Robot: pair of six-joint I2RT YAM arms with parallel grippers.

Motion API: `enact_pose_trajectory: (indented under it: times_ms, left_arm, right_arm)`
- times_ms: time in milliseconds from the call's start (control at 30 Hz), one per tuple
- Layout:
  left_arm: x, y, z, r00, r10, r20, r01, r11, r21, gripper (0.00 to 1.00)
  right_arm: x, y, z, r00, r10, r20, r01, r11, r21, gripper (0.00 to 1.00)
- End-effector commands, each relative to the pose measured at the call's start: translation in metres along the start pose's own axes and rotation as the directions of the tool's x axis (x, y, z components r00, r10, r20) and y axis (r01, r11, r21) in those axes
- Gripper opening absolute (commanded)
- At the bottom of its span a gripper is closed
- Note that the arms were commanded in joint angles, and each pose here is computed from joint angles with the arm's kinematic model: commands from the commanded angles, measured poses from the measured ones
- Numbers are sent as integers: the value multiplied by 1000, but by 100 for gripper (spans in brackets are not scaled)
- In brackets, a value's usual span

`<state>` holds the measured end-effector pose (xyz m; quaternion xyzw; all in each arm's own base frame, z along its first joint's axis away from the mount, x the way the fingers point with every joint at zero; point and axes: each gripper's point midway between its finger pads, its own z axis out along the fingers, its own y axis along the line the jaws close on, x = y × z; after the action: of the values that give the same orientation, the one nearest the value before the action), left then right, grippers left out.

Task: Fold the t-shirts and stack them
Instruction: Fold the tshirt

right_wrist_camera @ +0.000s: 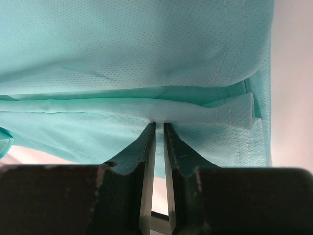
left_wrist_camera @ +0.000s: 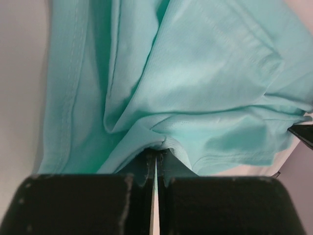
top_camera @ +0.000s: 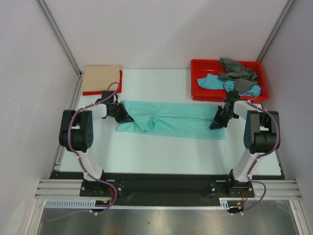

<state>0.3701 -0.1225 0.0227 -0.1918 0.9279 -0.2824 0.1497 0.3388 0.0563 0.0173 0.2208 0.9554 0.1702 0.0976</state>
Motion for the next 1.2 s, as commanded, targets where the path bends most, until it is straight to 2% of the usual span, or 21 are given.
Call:
enact_pose_trajectory:
  times_ms: [0,233,333,433,533,600,767,800,867,933,967,1000,1033,1167]
  left_arm:
    - [-31,-23,1,998,11,68,-15,998,61,0]
    - [-52,-30,3,997,-6,83,-4,992,124,0]
    - [-46,-22,-4,994,-28,102,13,989,145,2]
    - [-47,-30,-11,993,2,122,-26,980,195,11]
    - [-42,-33,-12,992,11,122,-40,971,236,12]
    - [-52,-32,-22,984,-15,176,-33,963,266,14]
    - [-37,-30,-32,985,-46,168,-3,961,277,13]
    - [-37,-37,-43,981,-32,192,-25,958,286,23]
    - [-32,-34,-51,978,-27,207,-29,965,262,36]
    - [-31,-38,-66,970,6,241,-68,966,248,41]
    - [-27,-39,-70,970,12,242,-74,966,247,48]
    - [-26,-43,-74,969,21,246,-87,961,261,49]
    - [-24,-45,-76,969,27,246,-95,959,269,50]
    - [-7,-40,-65,986,25,164,-66,965,253,54]
  right_arm:
    - [6,-8,10,1000,-13,-23,14,1000,22,17]
    - [5,-10,12,999,-29,-34,30,999,34,17]
    - [3,-13,12,999,-39,-31,40,998,49,17]
    - [3,-13,14,998,-41,-39,43,998,49,17]
    - [5,-15,18,998,-39,-51,41,998,53,17]
    - [5,-15,19,998,-40,-53,42,998,50,17]
    - [2,-8,9,998,-42,-36,43,998,34,18]
    - [0,-2,2,999,-49,-22,49,999,22,18]
    - [-6,10,-9,998,-60,5,60,998,2,22]
    - [-9,23,-22,997,-74,26,75,997,-15,28]
    - [-8,37,-26,994,-100,33,101,995,-26,31]
    - [-10,56,-31,989,-141,54,143,989,-43,34]
    - [-9,68,-36,985,-157,64,161,985,-57,41]
    - [3,138,-39,970,-232,71,242,952,-187,54]
